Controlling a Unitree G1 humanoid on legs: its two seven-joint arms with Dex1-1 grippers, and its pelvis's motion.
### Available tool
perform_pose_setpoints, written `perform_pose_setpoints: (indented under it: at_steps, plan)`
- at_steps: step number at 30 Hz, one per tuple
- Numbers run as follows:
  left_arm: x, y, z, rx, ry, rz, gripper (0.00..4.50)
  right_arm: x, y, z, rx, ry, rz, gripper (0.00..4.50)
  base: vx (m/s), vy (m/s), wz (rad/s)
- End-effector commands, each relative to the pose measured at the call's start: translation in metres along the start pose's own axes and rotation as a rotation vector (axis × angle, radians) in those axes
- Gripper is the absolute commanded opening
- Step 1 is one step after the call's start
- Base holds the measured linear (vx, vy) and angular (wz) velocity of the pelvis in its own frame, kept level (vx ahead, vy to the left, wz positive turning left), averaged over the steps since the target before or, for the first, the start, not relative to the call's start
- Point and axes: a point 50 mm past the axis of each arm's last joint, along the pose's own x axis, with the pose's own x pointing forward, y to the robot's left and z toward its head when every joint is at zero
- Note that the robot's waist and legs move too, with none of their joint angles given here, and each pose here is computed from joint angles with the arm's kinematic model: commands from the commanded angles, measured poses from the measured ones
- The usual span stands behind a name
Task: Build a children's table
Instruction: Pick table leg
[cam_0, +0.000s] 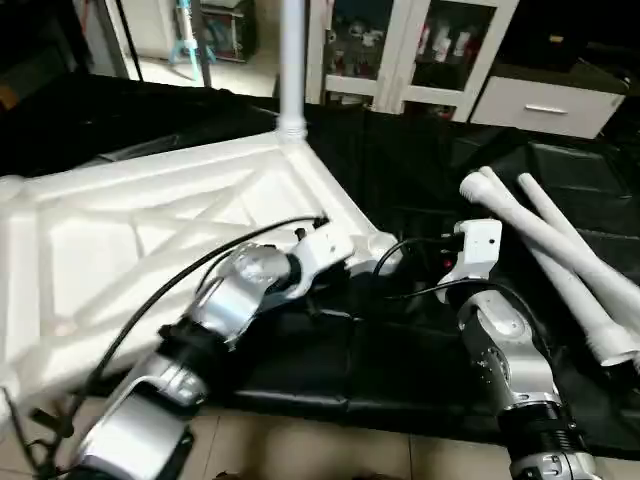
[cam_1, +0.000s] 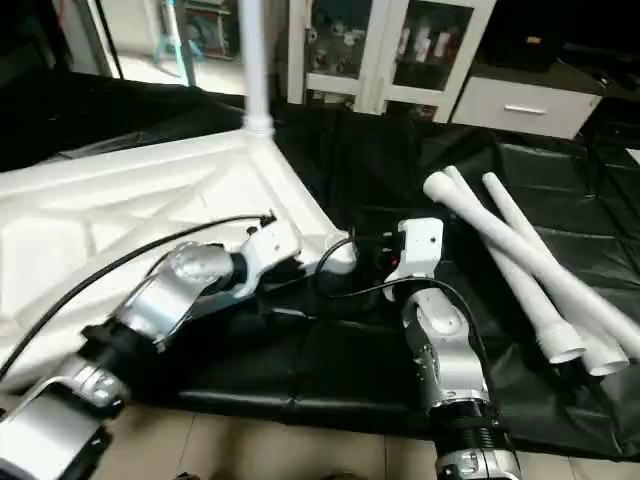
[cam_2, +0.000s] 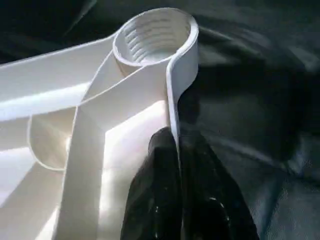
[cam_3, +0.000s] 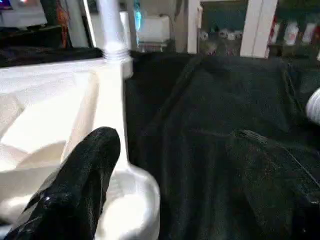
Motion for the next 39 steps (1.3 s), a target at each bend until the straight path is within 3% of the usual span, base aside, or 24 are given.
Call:
perform_pose_setpoints:
  at_steps: [1, 11, 22, 28, 31, 32, 36, 37, 39]
  plan:
    - [0.001, -0.017, 0.002, 0.126, -0.055, -0.126, 0.00, -0.004, -0.009, 0.007, 0.006, -0.021, -0.036, 3.79, 0.000, 0.000, 0.00]
    - [-0.004, -0.027, -0.004, 0.253, -0.110, -0.241, 0.00, -0.006, -0.023, 0.017, -0.016, -0.029, -0.098, 3.79, 0.000, 0.000, 0.00]
    - [-0.015, -0.022, -0.005, 0.367, -0.172, -0.302, 0.00, -0.012, -0.035, 0.016, -0.098, 0.120, -0.143, 3.79, 0.000, 0.000, 0.00]
    - [-0.019, -0.016, -0.008, 0.415, -0.180, -0.284, 0.00, -0.026, -0.048, 0.019, -0.192, 0.328, -0.117, 3.79, 0.000, 0.000, 0.00]
    - [-0.021, -0.014, -0.010, 0.435, -0.180, -0.274, 0.00, -0.032, -0.051, 0.019, -0.207, 0.381, -0.090, 3.79, 0.000, 0.000, 0.00]
    - [-0.024, -0.009, -0.012, 0.456, -0.166, -0.233, 0.00, -0.043, -0.056, 0.021, -0.239, 0.468, -0.072, 3.79, 0.000, 0.000, 0.00]
    - [-0.030, -0.003, -0.012, 0.380, -0.191, -0.220, 0.00, -0.057, -0.060, 0.026, -0.224, 0.540, -0.031, 3.79, 0.000, 0.000, 0.00]
    - [-0.032, -0.002, -0.011, 0.360, -0.201, -0.233, 0.49, -0.061, -0.061, 0.027, -0.220, 0.564, -0.022, 3.70, 0.000, 0.000, 0.00]
    - [-0.037, -0.001, -0.010, 0.302, -0.243, -0.253, 0.61, -0.071, -0.067, 0.028, -0.199, 0.639, -0.026, 3.70, 0.000, 0.000, 0.00]
